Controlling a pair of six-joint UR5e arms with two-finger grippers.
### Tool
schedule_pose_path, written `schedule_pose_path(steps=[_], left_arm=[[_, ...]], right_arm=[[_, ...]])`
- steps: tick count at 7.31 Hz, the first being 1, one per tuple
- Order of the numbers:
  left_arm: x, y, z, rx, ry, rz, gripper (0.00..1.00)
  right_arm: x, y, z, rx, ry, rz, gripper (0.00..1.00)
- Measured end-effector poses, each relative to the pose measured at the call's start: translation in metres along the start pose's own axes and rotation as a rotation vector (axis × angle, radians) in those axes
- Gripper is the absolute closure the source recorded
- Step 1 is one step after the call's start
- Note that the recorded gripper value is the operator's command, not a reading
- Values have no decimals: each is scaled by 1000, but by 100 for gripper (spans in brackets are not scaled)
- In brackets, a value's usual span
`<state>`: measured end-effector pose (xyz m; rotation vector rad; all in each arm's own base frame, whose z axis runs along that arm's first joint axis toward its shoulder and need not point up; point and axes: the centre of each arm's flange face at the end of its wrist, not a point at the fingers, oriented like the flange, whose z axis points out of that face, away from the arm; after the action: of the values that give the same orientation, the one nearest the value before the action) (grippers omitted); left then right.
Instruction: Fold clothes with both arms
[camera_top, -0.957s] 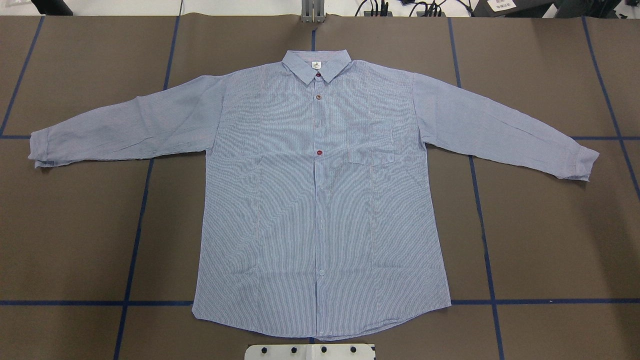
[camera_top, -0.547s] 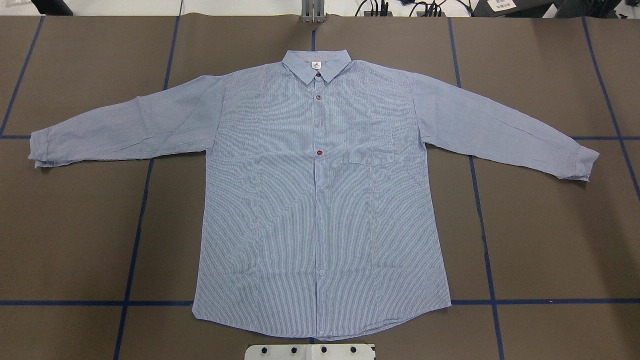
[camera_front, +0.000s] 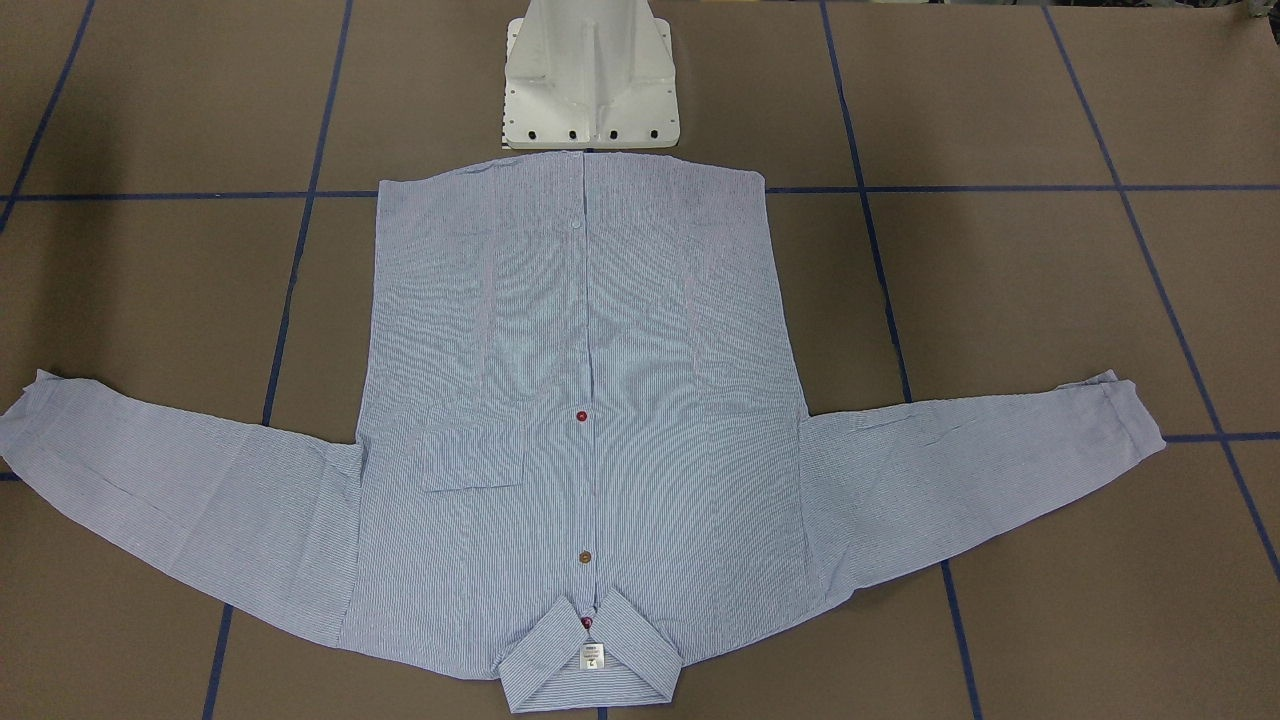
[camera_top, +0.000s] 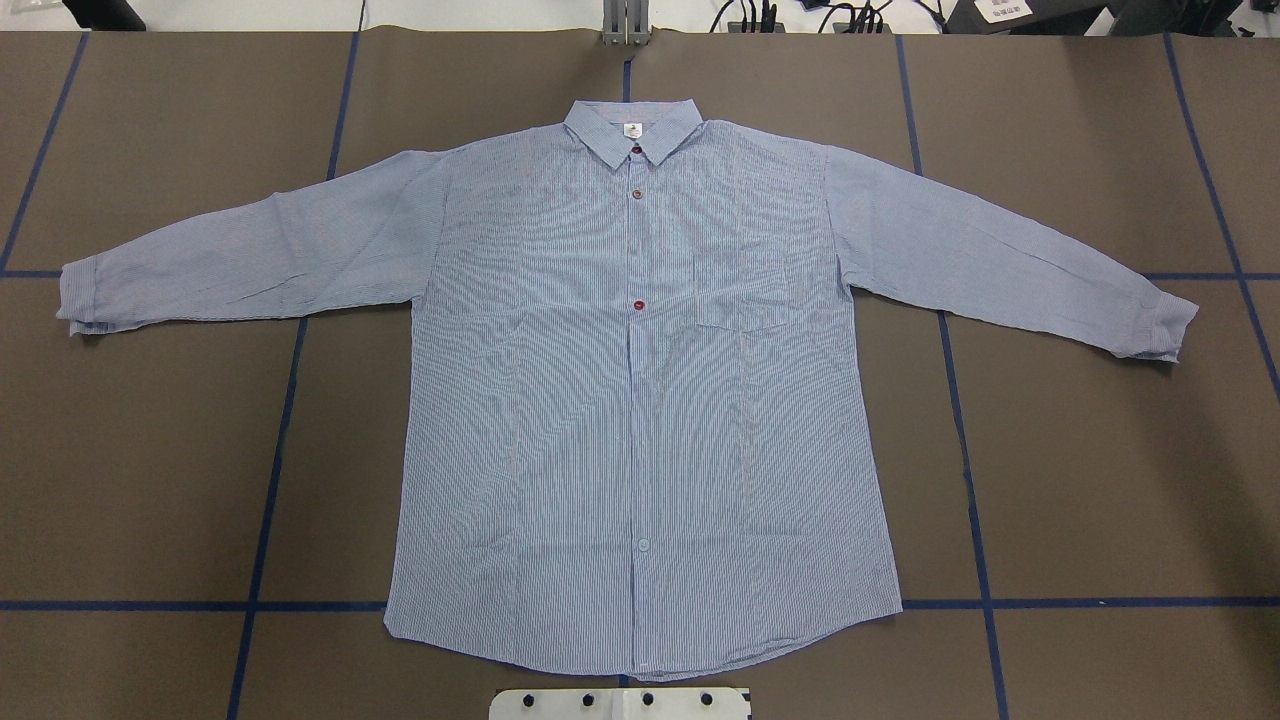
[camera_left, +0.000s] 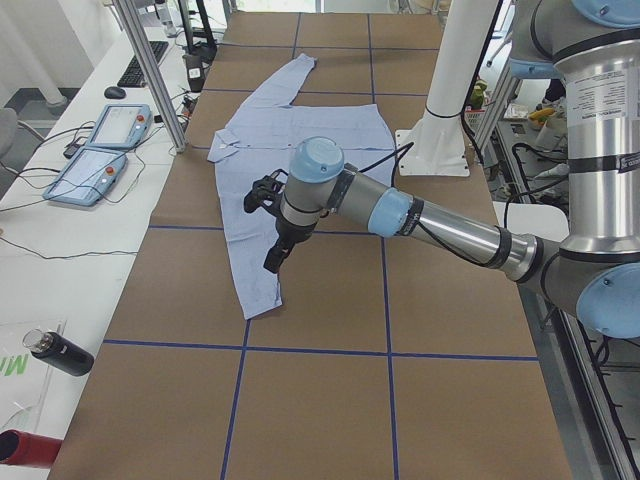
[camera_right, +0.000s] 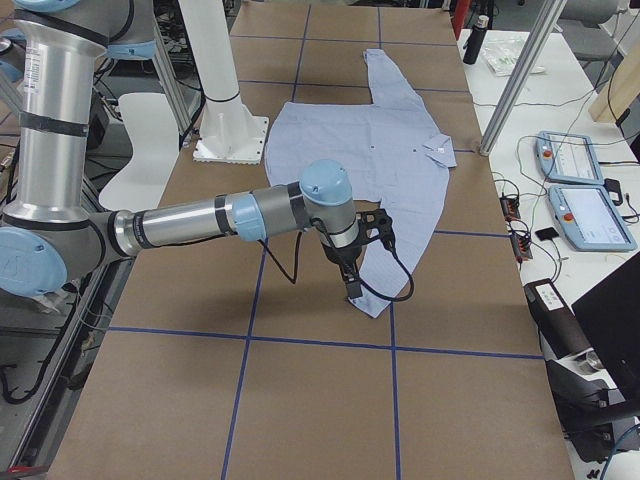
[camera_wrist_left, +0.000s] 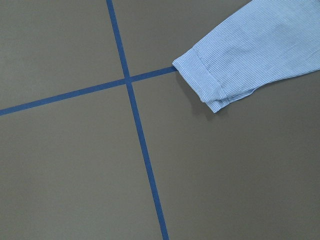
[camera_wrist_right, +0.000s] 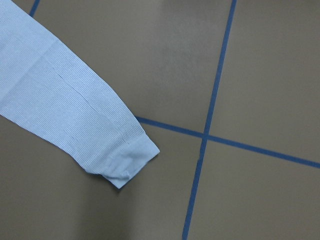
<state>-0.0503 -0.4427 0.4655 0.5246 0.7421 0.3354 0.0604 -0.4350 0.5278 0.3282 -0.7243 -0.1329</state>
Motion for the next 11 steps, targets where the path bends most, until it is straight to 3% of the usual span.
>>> schedule_pose_path(steps=[1, 3, 4, 5, 7, 8, 11], left_arm=[[-4, -17, 0, 54, -23, 52, 0], [-18, -29, 10, 101, -44, 96, 0], [-20, -29, 12, 109, -47, 104, 0], [-21, -29, 12, 113, -48, 108, 0], [-19, -29, 10, 117, -49, 112, 0], [-18, -28, 10, 118, -49, 113, 0], [-18, -26, 9, 124, -50, 120, 0]], right_arm=[[-2, -11, 1, 27, -14, 7, 0], [-19, -23, 20, 53, -56, -19, 0], [-43, -30, 47, 54, -66, 3, 0], [-69, -36, 88, 93, -54, 58, 1], [-65, -22, 163, 195, -97, 130, 11], [-52, -10, 183, 210, -114, 148, 14], [-25, 13, 214, 192, -122, 169, 19]])
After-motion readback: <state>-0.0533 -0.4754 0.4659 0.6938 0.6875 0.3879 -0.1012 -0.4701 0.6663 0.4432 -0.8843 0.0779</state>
